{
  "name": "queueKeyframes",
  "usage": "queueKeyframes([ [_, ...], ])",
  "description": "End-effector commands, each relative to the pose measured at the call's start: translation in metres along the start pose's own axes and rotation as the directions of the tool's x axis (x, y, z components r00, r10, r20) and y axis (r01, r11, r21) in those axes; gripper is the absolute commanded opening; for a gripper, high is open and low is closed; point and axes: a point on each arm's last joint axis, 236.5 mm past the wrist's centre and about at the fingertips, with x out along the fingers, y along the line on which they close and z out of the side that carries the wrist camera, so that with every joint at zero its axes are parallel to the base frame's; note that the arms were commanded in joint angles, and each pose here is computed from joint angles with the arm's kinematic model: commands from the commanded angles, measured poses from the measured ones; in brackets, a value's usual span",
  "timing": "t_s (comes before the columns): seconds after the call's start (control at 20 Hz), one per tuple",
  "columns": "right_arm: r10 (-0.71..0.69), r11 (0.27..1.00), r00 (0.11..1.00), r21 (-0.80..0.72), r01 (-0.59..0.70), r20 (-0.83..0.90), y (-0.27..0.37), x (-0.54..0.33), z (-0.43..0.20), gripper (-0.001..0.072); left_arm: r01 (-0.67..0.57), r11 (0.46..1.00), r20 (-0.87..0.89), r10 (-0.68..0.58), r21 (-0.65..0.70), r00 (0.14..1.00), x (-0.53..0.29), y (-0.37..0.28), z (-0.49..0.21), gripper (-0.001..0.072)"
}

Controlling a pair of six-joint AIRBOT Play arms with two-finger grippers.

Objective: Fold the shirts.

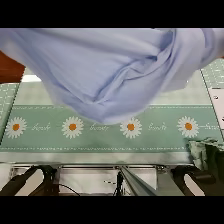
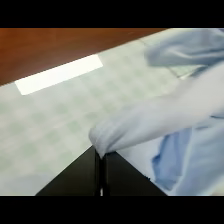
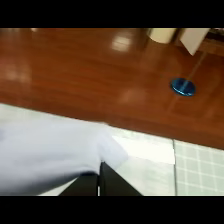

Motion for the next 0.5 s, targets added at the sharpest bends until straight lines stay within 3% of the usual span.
queueKeyframes([
  [0.0,-0.107,0.994,0.989,-0.031,0.104,-0.102,-0.027,-0.017,-0.018,0.002,-0.194,0.981,0.002,0.194,-0.002,0.981,-0.024,0.018,-0.005,0.0021],
  [0.2,-0.205,0.978,0.973,-0.072,0.198,-0.11,-0.05,-0.021,-0.02,0.0021,-0.311,0.95,-0.016,0.311,-0.003,0.95,-0.037,0.036,-0.011,0.0021],
  [0.45,-0.241,0.968,0.968,-0.085,0.235,-0.068,-0.059,-0.022,-0.01,0.002,-0.325,0.946,0.02,0.325,-0.003,0.946,-0.037,0.039,-0.003,0.0021],
])
